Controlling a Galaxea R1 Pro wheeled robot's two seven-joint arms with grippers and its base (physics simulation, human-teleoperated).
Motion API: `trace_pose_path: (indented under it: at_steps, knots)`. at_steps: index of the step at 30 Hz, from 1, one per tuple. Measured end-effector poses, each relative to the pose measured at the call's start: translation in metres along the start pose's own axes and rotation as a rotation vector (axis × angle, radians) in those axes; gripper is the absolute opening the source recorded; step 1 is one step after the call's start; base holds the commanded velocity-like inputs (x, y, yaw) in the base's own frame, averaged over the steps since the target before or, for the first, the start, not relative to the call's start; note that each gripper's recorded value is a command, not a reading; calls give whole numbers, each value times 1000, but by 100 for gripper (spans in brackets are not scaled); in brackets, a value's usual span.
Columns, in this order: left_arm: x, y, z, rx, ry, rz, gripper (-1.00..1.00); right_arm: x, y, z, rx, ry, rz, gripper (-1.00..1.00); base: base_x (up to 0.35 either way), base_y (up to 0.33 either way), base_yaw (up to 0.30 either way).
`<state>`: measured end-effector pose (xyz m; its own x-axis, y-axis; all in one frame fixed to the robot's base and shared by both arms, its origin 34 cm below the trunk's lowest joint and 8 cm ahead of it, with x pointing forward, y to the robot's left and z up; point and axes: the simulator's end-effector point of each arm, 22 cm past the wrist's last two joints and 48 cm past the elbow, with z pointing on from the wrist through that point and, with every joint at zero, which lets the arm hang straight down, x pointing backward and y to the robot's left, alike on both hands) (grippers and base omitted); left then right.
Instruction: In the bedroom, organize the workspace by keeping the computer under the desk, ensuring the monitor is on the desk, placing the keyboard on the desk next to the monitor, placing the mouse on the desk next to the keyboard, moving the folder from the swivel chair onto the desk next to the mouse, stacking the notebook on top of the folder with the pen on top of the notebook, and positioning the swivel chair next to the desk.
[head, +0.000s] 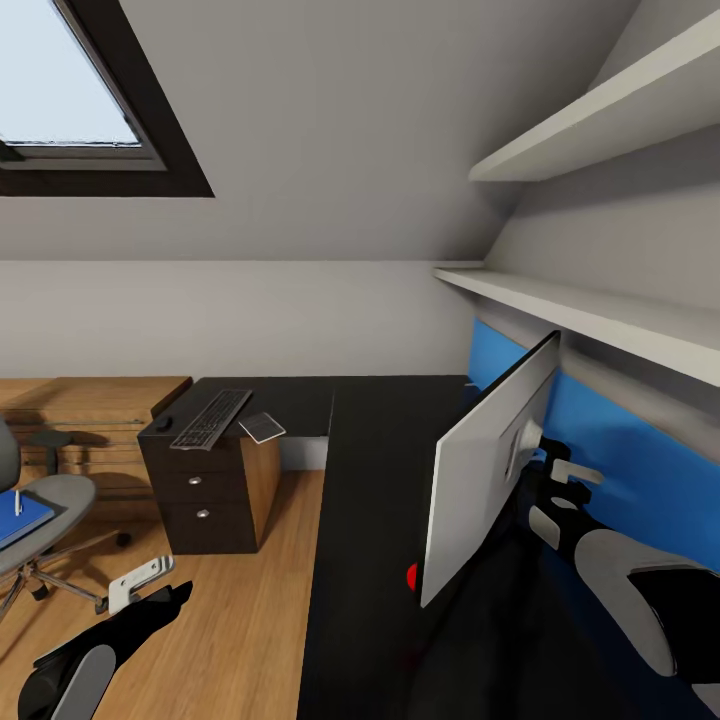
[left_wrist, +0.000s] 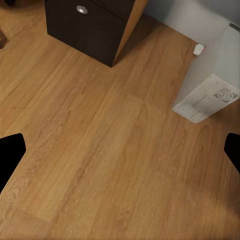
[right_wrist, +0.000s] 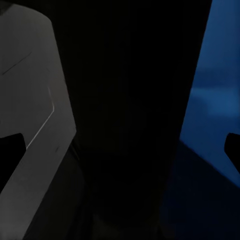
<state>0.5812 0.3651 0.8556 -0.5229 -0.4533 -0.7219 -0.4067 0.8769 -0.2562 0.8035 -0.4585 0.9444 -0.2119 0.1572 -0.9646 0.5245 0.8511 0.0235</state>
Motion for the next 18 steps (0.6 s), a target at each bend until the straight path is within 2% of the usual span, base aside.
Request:
trace_pose_path:
  at_steps: [8,18]
  knots:
    - [0,0,0,0,0,0,100,0,0,0,0,0,0,100,-22,0,0]
    - [1,-2,0,3,2,1,100,1,0,0,0,2,1,100,-216,0,0]
